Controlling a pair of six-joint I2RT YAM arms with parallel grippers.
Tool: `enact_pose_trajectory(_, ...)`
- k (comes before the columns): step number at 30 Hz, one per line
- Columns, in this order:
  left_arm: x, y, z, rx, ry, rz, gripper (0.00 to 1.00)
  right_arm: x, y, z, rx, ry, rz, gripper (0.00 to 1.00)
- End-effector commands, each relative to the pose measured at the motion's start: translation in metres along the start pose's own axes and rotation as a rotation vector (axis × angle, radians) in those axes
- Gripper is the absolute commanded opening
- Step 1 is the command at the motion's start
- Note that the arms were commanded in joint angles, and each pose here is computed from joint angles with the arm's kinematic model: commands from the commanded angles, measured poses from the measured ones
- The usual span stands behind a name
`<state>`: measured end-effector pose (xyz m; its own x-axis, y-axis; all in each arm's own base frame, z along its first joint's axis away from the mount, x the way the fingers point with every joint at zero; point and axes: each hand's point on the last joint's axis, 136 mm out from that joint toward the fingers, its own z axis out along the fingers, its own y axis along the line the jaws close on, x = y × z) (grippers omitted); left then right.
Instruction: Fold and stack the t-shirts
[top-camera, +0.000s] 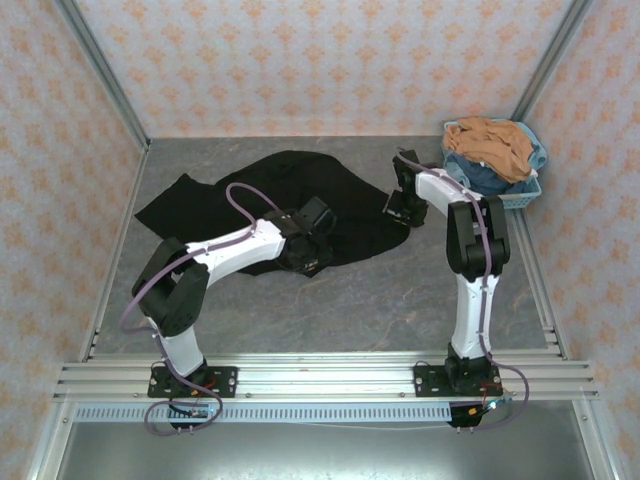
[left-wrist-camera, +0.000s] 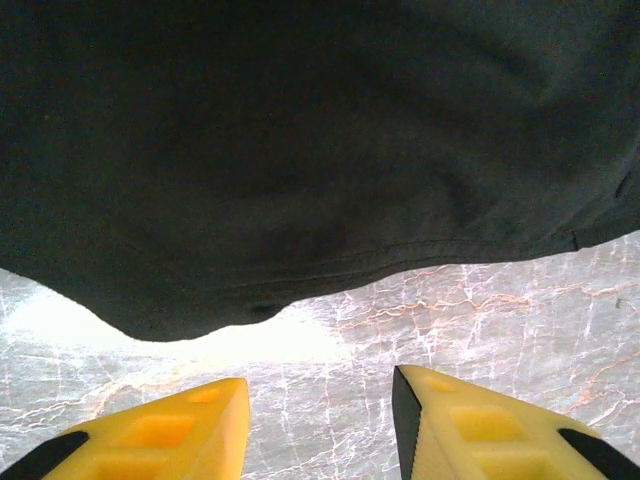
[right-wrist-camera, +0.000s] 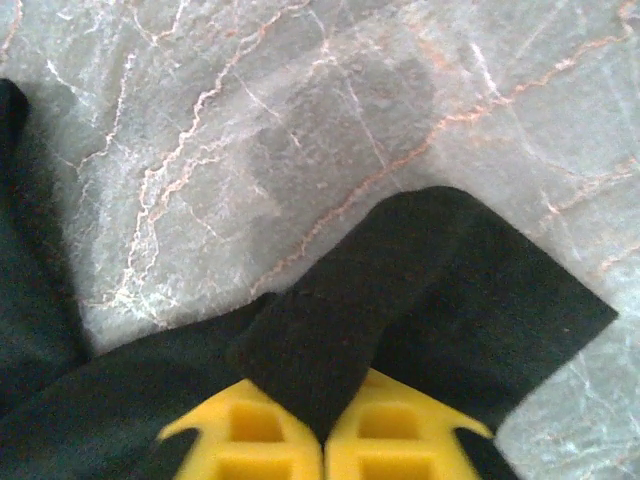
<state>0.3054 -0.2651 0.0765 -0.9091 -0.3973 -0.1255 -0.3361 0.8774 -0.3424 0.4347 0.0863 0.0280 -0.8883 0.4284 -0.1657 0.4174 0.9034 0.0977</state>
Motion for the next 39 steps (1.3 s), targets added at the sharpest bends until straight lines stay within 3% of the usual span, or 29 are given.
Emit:
enact_pose_trajectory(1,-0.004,0.001,-0.011,0.005,-0.029,0.008,0.43,0.027,-0.014,-0.014,0.026,0.032,0.066,0.0)
enact_pose_trajectory(4,-0.006,0.009,-0.012,-0.007,-0.045,-0.005,0.43,0.049,-0.002,-0.047,-0.038,0.007,0.075,0.0)
enact_pose_trajectory(9,-0.016,0.037,-0.018,-0.067,-0.091,-0.044,0.42,0.122,0.051,-0.084,-0.178,0.097,-0.016,0.0)
enact_pose_trajectory(15,-0.034,0.091,-0.048,-0.195,-0.211,-0.121,0.44,0.225,0.138,-0.104,-0.383,0.345,-0.157,0.0)
enact_pose_trajectory(16,-0.035,0.099,-0.053,-0.209,-0.227,-0.132,0.45,0.234,0.151,-0.109,-0.434,0.384,-0.176,0.04)
enact_pose_trajectory(17,-0.035,0.106,-0.057,-0.218,-0.238,-0.143,0.5,0.238,0.158,-0.113,-0.462,0.41,-0.191,0.18)
enact_pose_trajectory(20,-0.032,0.115,-0.058,-0.208,-0.236,-0.176,0.59,0.21,0.151,-0.124,-0.425,0.331,-0.232,0.56)
enact_pose_trajectory(22,-0.029,0.113,-0.054,-0.181,-0.222,-0.19,0.63,0.177,0.137,-0.122,-0.394,0.259,-0.194,0.65)
enact_pose_trajectory(28,-0.025,0.097,-0.03,-0.131,-0.156,-0.234,0.74,0.069,0.088,-0.09,-0.287,0.074,-0.055,0.67)
enact_pose_trajectory(31,-0.029,0.089,-0.017,-0.127,-0.144,-0.242,0.76,0.03,0.079,-0.07,-0.268,0.038,-0.008,0.67)
enact_pose_trajectory(34,-0.033,0.085,-0.002,-0.137,-0.128,-0.247,0.76,0.006,0.082,-0.053,-0.263,0.022,-0.002,0.67)
enact_pose_trajectory(39,-0.038,0.078,0.024,-0.152,-0.104,-0.249,0.75,0.001,0.096,-0.021,-0.256,0.088,-0.005,0.64)
